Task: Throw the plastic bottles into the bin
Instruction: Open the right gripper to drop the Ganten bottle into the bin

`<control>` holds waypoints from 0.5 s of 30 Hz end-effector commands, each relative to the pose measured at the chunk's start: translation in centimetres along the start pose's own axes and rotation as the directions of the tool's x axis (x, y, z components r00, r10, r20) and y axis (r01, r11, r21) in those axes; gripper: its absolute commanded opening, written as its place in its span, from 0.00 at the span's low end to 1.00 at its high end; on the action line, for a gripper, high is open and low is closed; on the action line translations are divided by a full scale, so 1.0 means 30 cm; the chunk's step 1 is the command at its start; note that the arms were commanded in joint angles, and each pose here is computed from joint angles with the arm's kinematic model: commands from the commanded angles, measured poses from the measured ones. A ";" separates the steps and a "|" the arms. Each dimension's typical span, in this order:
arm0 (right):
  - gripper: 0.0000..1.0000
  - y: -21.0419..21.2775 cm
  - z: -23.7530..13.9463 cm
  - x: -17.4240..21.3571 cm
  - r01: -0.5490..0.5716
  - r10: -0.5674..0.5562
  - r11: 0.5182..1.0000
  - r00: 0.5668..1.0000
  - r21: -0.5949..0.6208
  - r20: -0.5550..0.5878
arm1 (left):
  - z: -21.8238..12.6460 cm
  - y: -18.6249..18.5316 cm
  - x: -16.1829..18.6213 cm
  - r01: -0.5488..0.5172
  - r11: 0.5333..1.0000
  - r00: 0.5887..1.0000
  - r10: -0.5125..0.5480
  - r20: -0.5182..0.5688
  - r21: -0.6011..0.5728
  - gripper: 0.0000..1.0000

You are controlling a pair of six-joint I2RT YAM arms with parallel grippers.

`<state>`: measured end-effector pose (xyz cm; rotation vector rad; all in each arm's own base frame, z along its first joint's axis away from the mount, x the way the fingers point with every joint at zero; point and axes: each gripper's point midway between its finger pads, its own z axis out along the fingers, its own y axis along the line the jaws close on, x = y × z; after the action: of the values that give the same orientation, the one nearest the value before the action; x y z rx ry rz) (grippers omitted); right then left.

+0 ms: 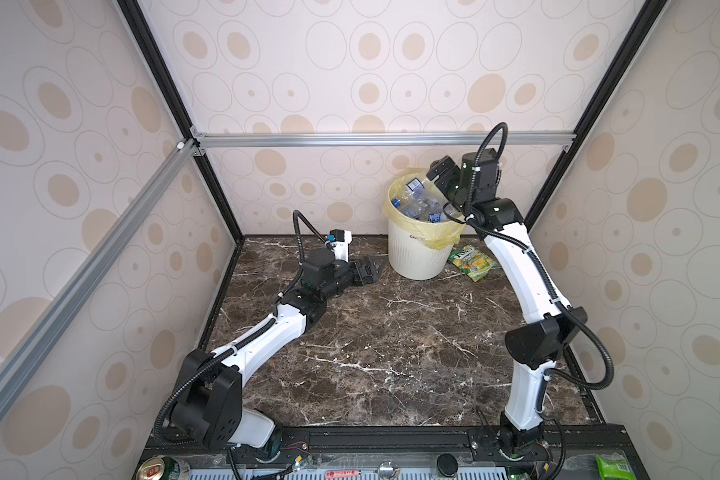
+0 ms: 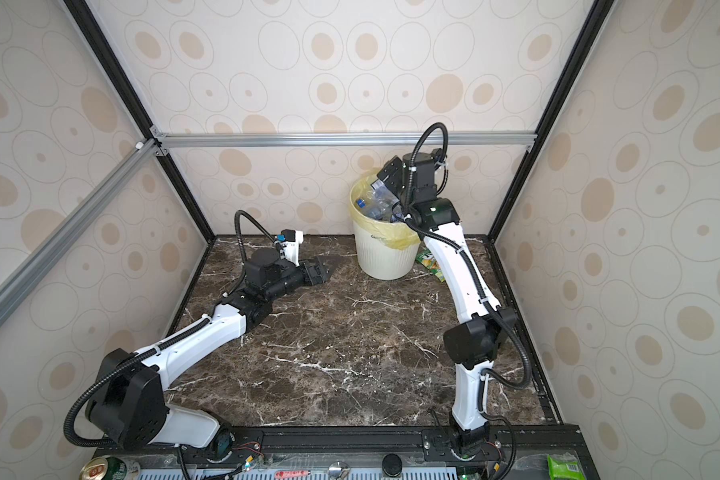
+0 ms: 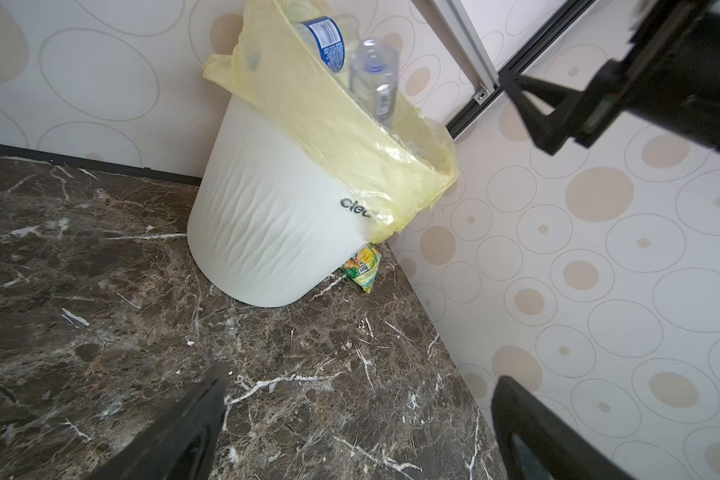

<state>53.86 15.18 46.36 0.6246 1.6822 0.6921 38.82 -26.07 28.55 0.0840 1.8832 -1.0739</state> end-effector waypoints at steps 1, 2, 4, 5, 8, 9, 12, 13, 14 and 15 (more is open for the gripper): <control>1.00 0.081 -0.066 -0.092 0.000 0.005 0.997 0.998 -0.075 0.068 | -0.023 -0.027 -0.042 -0.009 1.000 0.999 0.009 0.039 0.023 0.99; 1.00 0.086 -0.070 -0.094 0.005 0.001 0.997 0.998 -0.080 0.067 | -0.025 -0.026 -0.042 -0.007 1.000 0.999 0.006 0.040 0.022 0.99; 1.00 0.095 -0.073 -0.089 0.009 -0.004 0.996 0.998 -0.091 0.057 | -0.033 -0.031 -0.048 -0.010 1.000 0.999 0.009 0.047 0.020 0.99; 1.00 0.098 -0.075 -0.088 0.015 -0.011 0.996 0.999 -0.092 0.051 | -0.038 -0.034 -0.050 -0.016 1.000 0.999 0.015 0.049 0.018 0.99; 1.00 0.106 -0.084 -0.085 0.036 -0.033 0.995 0.999 -0.097 0.035 | -0.046 -0.029 -0.054 -0.027 1.000 0.998 0.027 0.049 0.004 0.99; 1.00 0.106 -0.088 -0.084 0.042 -0.039 0.994 0.999 -0.098 0.029 | -0.047 -0.030 -0.055 -0.031 1.000 0.998 0.031 0.048 0.002 0.99; 1.00 0.104 -0.096 -0.068 0.064 -0.064 0.993 0.998 -0.100 0.006 | -0.048 -0.032 -0.056 -0.032 0.999 0.998 0.032 0.050 0.004 0.99; 1.00 0.103 -0.101 -0.063 0.070 -0.071 0.993 0.998 -0.099 -0.001 | -0.048 -0.031 -0.054 -0.032 0.999 0.998 0.031 0.048 0.003 0.99; 1.00 0.099 -0.106 -0.061 0.077 -0.078 0.992 0.997 -0.096 -0.006 | -0.048 -0.030 -0.054 -0.031 1.000 0.998 0.031 0.048 0.002 0.99; 1.00 0.097 -0.112 -0.057 0.087 -0.089 0.991 0.996 -0.098 -0.011 | -0.049 -0.030 -0.056 -0.033 0.999 0.998 0.032 0.051 0.001 0.99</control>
<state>51.84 15.43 50.06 0.5146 1.6463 0.7217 38.40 -25.64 29.35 0.0788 1.8651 -1.0668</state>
